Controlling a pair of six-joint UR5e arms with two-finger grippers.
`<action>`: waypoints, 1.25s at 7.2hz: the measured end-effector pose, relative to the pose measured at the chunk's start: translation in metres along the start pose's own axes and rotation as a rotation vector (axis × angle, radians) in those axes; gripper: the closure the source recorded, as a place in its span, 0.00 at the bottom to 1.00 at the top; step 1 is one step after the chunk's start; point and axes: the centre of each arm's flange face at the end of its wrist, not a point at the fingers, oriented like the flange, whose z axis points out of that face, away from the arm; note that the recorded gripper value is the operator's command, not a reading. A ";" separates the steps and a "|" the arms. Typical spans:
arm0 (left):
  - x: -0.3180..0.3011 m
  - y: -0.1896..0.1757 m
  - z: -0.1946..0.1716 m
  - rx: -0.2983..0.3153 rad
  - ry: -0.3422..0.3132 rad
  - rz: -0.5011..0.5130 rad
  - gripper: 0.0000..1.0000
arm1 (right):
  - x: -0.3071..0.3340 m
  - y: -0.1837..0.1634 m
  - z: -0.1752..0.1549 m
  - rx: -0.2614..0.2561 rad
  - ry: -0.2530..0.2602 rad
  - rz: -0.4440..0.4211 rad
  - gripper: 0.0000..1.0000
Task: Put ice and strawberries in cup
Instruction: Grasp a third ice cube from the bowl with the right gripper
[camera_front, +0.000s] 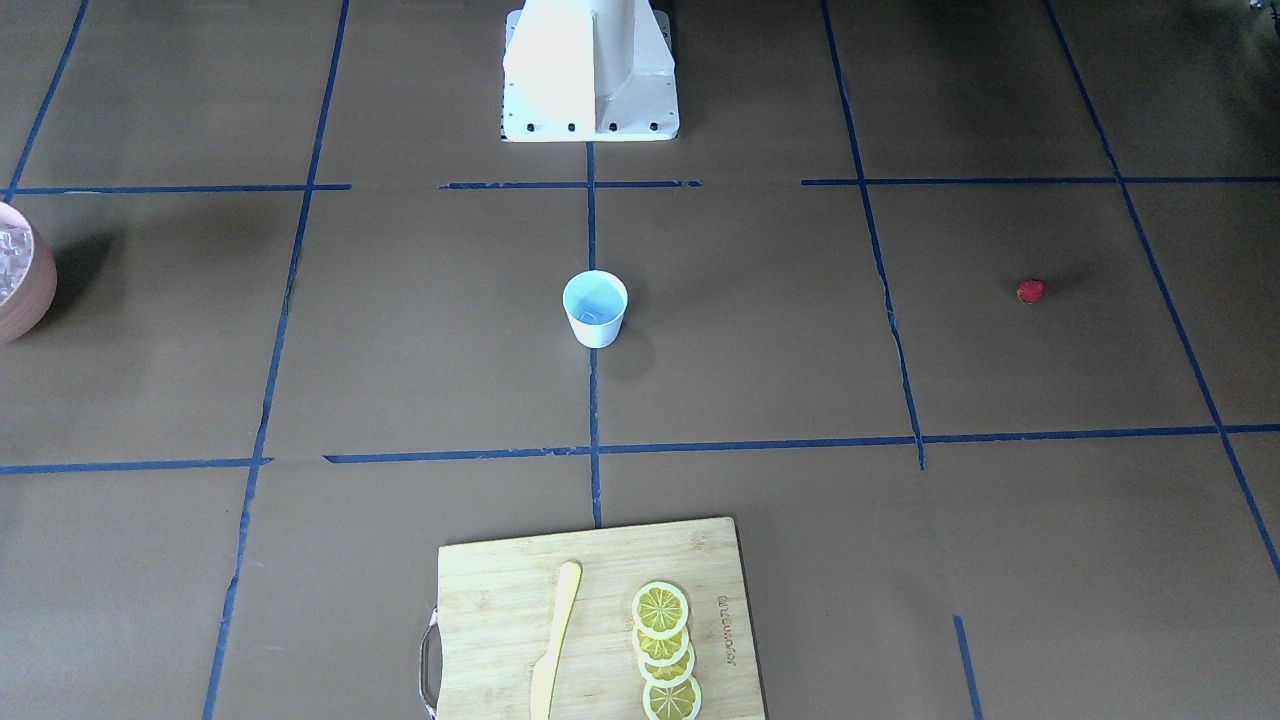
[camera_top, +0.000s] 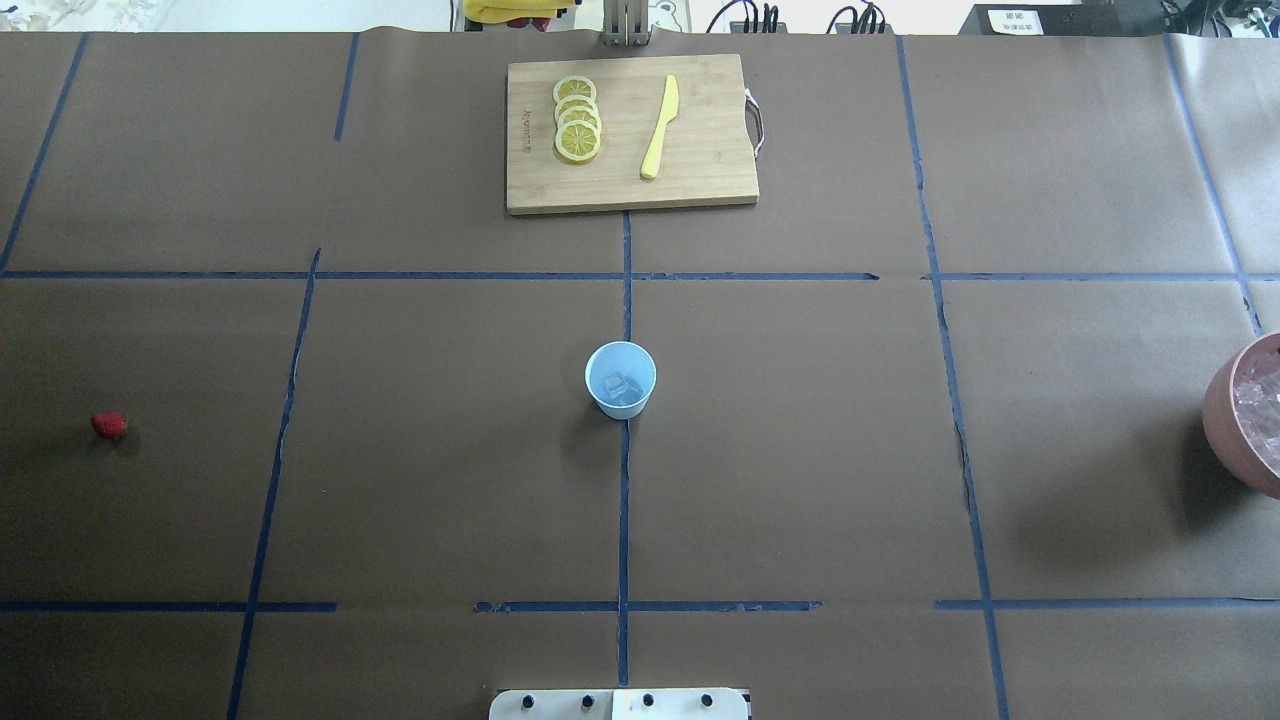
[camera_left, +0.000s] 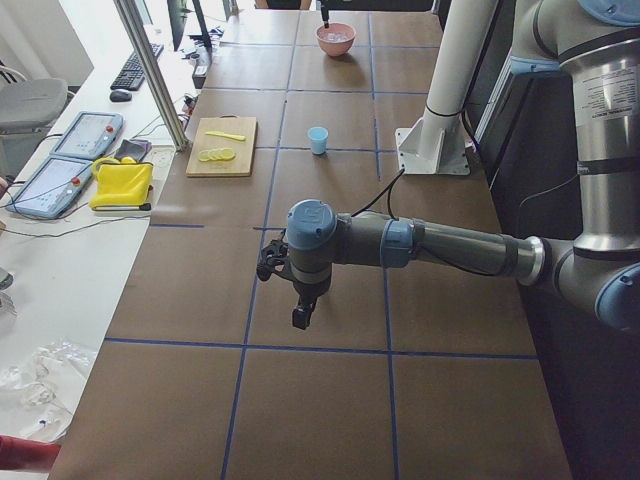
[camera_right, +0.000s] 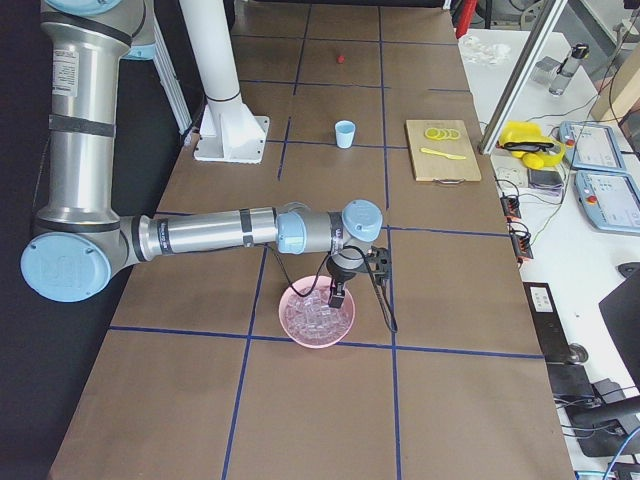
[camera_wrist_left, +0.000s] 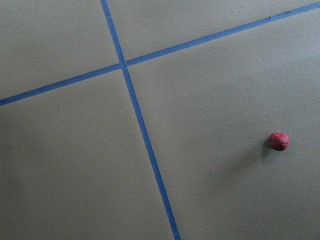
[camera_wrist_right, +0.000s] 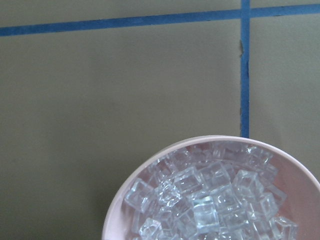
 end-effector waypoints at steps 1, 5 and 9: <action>0.000 0.000 -0.001 0.001 0.000 0.001 0.00 | 0.014 -0.002 0.012 0.033 0.008 0.041 0.05; 0.001 -0.001 -0.001 0.003 -0.001 -0.005 0.00 | 0.024 -0.005 0.024 0.084 -0.017 0.135 0.08; 0.001 -0.002 -0.001 0.004 -0.003 -0.040 0.00 | 0.016 0.000 0.043 0.042 -0.004 0.115 0.13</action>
